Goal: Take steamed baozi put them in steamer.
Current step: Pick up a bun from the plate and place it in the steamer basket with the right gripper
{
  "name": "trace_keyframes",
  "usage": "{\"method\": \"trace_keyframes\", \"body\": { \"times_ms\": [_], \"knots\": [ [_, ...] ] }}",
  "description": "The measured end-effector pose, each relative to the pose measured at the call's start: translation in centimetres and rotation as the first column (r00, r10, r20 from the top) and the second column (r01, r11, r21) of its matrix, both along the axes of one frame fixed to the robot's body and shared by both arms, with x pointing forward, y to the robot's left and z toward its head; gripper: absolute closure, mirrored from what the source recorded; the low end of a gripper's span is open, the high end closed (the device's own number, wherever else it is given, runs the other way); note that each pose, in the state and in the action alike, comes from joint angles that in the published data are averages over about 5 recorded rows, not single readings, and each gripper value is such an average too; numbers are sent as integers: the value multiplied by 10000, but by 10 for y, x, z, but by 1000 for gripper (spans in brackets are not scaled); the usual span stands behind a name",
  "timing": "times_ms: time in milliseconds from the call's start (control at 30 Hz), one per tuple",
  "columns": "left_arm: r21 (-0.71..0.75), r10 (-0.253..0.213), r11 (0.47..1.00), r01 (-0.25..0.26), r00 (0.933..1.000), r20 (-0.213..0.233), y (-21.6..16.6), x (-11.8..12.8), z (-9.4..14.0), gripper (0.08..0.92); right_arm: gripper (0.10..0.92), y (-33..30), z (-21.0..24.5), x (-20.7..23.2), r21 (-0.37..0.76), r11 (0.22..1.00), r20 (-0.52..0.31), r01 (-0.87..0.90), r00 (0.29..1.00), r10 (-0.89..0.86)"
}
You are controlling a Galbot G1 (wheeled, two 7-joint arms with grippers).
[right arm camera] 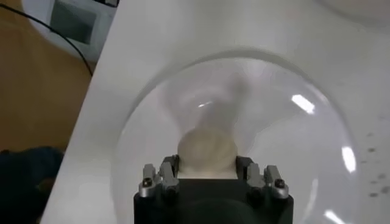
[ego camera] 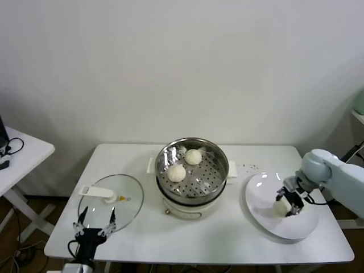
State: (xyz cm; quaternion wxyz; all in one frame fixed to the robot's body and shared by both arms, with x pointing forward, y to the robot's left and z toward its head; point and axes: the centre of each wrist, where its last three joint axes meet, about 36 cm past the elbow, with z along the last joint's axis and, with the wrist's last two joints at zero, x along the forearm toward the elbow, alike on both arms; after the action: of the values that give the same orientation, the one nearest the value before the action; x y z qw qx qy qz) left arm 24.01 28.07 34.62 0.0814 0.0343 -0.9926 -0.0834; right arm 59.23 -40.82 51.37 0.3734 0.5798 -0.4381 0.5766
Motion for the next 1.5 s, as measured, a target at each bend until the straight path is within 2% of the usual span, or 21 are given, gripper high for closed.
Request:
{"method": "trace_keyframes", "body": {
  "times_ms": [300,500,633,800,1033,1500],
  "knots": [
    [96,-32,9999,32,10000,-28,-1,-1,1,177,411,31,106,36,73,9871,1885,-1598,9697,1556],
    [190,-58,9998,59,10000,-46,-1,1,1,177,409,72,171,48,-193,9517,2950,-3064,9078,2982],
    [236,-83,9997,84,10000,-39,-1,2,2,177,408,111,195,48,-404,9133,3277,-4053,8581,3953],
    [275,-88,9996,91,9999,-87,1,2,1,177,404,168,200,40,-637,8408,3249,-5376,7854,5268],
    [353,-92,9993,99,9998,-194,3,-2,0,177,407,234,180,26,-976,7198,2772,-6873,6758,6830],
    [410,-89,9991,105,9992,-378,5,-6,-2,177,403,305,122,11,-1724,4726,1519,-8642,4507,8797]
  ]
}}
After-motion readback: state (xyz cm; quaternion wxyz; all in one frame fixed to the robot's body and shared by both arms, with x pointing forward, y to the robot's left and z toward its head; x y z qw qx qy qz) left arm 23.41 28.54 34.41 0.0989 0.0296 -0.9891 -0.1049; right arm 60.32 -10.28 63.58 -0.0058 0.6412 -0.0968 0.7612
